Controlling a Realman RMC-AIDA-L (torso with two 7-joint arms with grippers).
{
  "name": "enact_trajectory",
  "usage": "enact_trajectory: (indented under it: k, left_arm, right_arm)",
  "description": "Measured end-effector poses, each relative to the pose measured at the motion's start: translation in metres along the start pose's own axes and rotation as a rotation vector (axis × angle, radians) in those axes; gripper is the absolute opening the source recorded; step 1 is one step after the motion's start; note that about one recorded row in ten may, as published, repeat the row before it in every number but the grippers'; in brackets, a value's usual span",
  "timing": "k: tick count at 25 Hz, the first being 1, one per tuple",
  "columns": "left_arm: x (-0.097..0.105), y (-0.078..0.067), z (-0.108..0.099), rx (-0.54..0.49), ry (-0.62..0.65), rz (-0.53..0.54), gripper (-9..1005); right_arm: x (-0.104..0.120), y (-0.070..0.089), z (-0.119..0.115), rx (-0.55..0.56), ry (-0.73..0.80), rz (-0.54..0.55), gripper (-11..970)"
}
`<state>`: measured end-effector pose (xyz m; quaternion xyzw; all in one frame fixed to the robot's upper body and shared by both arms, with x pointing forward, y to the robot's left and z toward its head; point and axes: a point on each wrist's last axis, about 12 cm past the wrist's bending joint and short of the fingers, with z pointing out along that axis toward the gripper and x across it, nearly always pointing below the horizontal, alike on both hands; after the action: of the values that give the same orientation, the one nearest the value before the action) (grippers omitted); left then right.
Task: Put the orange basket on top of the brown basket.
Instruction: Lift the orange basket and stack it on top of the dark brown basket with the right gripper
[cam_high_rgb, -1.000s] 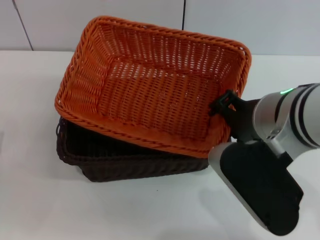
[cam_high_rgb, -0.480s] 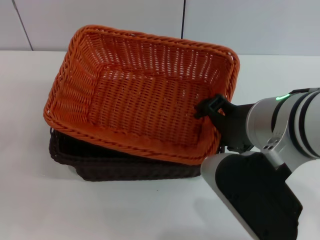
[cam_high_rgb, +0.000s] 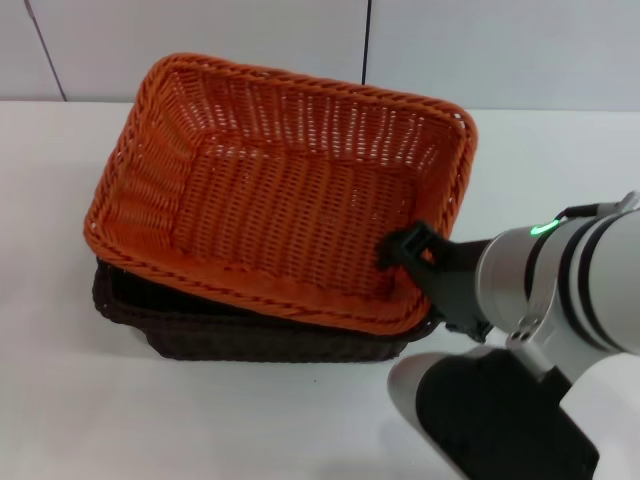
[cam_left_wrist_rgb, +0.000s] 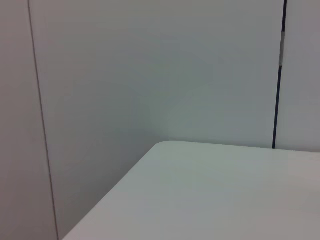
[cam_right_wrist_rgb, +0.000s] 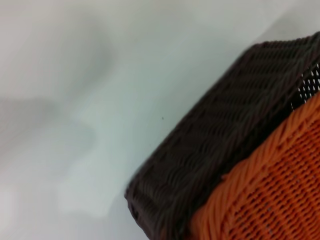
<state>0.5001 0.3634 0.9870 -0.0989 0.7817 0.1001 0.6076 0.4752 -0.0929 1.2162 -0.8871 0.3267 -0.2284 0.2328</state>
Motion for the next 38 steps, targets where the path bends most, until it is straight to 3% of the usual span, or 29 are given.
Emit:
enact_trajectory:
  k: [28,38]
  left_arm:
    - [0.007,0.008,-0.003,-0.018,0.033,0.021,803]
    - [0.009,0.011,-0.004,-0.025,0.043,0.029,804]
  right_arm:
    - [-0.031,-0.001,0.001,0.014,-0.073,-0.087,601]
    - [-0.043,-0.008,0.000,0.060,-0.123,-0.097,601]
